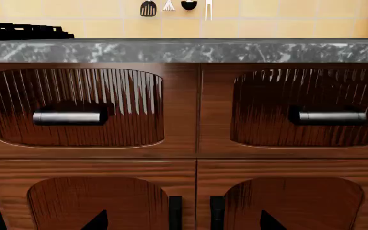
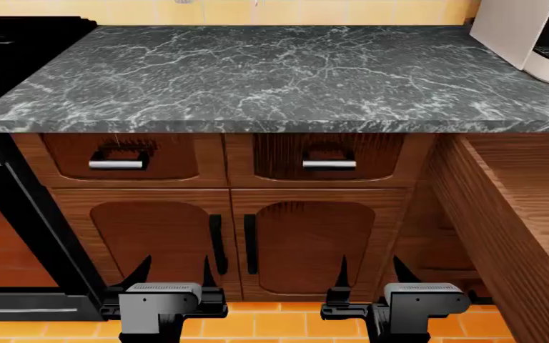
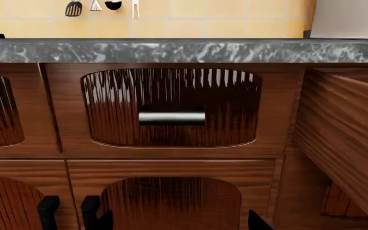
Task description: Place the bar in the bowl and close the drawer.
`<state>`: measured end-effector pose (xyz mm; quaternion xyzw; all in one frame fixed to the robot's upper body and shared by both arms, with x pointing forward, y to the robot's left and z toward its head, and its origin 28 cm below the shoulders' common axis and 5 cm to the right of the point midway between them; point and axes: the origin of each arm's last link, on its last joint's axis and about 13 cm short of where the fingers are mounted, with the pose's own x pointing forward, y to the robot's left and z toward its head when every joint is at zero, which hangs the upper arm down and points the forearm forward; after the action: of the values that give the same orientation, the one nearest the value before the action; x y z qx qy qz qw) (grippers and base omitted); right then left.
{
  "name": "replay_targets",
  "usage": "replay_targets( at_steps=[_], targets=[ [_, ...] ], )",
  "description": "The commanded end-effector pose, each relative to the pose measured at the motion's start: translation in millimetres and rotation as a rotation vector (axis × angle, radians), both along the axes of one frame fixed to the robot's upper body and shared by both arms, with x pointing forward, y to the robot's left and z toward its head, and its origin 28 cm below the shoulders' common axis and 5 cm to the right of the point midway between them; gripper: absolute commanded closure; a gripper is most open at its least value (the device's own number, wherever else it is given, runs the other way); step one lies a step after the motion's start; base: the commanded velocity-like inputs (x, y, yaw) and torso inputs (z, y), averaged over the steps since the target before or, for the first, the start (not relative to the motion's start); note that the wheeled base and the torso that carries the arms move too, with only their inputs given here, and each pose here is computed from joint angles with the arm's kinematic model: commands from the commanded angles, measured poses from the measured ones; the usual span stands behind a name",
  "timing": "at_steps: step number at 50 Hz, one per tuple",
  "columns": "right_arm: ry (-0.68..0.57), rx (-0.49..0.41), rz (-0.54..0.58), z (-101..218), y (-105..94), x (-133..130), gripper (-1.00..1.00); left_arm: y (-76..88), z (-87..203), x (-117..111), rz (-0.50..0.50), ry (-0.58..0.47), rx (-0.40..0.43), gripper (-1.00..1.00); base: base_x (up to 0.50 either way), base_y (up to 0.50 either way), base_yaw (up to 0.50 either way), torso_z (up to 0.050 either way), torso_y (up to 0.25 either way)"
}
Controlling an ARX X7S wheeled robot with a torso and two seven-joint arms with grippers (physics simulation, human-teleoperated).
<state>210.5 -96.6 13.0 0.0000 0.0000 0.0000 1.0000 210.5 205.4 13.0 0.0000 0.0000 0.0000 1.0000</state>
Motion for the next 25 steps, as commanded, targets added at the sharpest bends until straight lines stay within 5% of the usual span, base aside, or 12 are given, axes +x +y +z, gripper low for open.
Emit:
replay_targets(
  at_steps=[1,11,25],
  targets=[
    [-0.003,0.001,-0.011,0.2,0.1,-0.6,-1.0,0.1,-0.1,0.1,0.0,0.001,0.0,-1.0,0.0,0.0,0.0,0.0,0.0],
    [-0.015,-0.004,-0.037,1.1,-0.2,-2.7,-1.0,0.4,0.7,-1.4,0.005,0.003,0.006,-1.0,0.0,0.0,0.0,0.002,-0.003],
    [-0.067,-0.002,-0.029,45.8,-4.1,-17.9,-1.0,4.6,47.8,-14.9,0.011,-0.078,-0.011,-1.0,0.0,0.0,0.0,0.05,-0.009]
  ],
)
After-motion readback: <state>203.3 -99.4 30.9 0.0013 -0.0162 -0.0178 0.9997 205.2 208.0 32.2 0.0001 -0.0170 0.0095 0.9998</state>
